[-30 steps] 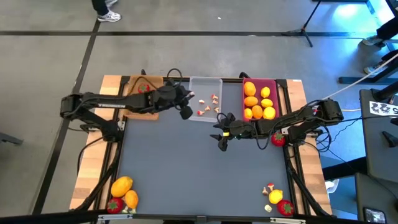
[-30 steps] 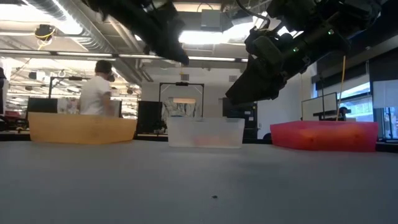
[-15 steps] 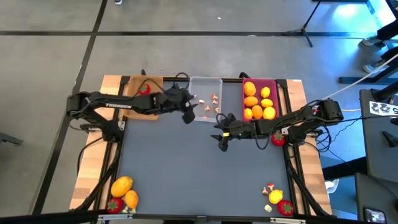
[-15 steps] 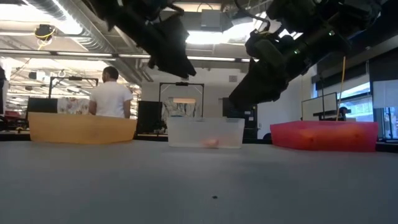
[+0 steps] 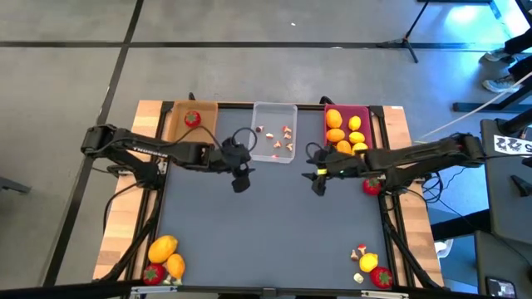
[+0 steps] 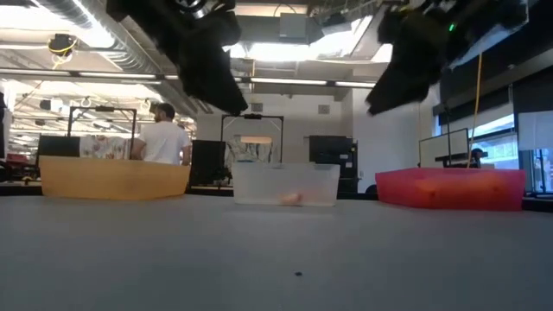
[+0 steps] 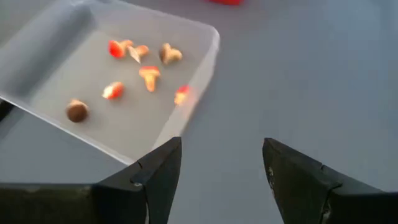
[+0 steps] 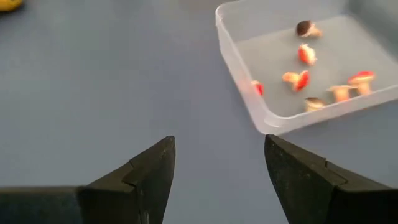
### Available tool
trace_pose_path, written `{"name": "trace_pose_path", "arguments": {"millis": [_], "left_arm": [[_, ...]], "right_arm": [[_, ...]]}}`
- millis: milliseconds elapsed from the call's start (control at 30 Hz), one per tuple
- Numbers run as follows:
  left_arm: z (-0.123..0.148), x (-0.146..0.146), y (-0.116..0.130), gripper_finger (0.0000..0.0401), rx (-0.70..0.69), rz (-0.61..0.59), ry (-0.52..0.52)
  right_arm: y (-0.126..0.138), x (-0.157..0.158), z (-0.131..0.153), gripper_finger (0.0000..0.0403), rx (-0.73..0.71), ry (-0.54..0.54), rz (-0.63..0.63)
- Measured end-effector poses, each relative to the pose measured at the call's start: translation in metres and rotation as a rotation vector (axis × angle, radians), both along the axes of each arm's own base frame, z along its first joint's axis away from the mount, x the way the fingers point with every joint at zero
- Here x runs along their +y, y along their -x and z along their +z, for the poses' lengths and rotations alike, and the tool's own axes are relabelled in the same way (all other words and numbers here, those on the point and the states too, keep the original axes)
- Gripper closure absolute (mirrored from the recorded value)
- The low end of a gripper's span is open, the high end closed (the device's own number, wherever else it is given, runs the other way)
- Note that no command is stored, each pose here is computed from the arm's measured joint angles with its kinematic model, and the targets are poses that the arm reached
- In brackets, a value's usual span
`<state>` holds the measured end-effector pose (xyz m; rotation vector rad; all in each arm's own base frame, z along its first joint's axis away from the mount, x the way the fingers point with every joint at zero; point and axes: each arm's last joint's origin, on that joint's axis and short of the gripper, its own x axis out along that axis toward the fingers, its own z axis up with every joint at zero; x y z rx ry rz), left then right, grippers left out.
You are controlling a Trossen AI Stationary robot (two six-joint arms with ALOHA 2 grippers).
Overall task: Sort produce into baskets
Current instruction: Put the tomato into the orange bin
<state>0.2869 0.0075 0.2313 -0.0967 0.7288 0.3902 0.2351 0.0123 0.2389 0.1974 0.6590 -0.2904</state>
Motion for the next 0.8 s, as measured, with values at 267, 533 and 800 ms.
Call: {"name": "trace_pose_path", "arguments": {"millis": [267, 533, 800], "left_arm": [[-0.007, -0.007, 0.003, 0.0180, 0.011, -0.015, 0.002], [-0.006, -0.007, 0.001, 0.0180, -0.002, -0.031, -0.016], [-0.006, -0.007, 0.002, 0.0180, -0.003, -0.021, -0.005]], "right_arm": [[0.030, 0.000, 0.055, 0.0159, 0.018, 0.008, 0.106], [0.049, -0.004, 0.087, 0.0152, 0.131, 0.107, 0.083], [0.084, -0.011, 0.089, 0.0022, 0.432, 0.078, -0.158]]}}
